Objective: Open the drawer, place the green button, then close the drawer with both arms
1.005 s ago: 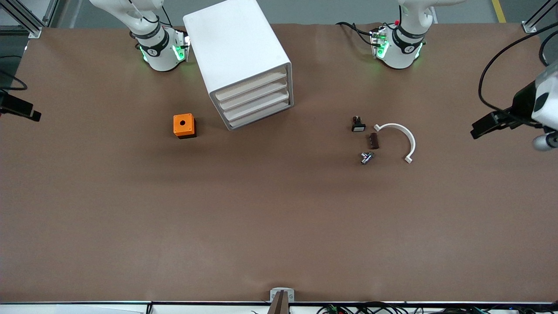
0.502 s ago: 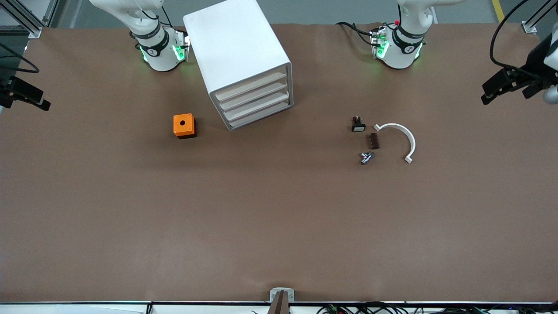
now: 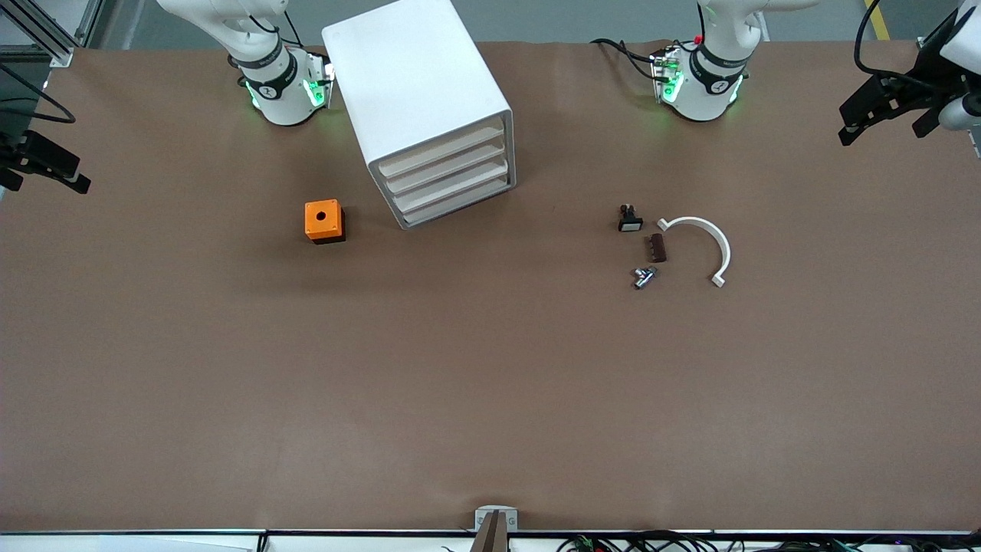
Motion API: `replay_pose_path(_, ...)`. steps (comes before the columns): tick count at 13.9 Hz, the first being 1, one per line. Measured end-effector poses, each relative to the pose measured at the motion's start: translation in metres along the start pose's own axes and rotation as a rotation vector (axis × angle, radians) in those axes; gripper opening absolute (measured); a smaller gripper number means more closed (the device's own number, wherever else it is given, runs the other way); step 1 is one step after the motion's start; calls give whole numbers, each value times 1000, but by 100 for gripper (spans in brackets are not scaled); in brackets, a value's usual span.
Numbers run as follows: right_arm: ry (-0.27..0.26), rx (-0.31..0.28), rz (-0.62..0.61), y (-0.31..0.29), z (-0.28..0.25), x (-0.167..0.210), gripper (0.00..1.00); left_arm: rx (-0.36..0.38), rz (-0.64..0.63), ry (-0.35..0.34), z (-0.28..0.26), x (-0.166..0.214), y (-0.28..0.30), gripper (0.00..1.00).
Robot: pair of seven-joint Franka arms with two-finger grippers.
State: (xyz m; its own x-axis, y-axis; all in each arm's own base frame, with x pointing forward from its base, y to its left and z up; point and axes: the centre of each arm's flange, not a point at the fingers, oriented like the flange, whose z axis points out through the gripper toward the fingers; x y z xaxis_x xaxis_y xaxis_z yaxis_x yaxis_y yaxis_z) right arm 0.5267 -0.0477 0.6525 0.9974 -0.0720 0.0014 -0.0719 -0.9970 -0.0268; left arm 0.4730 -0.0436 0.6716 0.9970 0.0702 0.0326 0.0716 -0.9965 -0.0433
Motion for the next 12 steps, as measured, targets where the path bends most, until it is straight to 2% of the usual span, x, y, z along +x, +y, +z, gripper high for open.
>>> replay_pose_path(12, -22, -1, 2, 2, 4, -3, 100, -3, 1, -5, 5, 12, -4, 100)
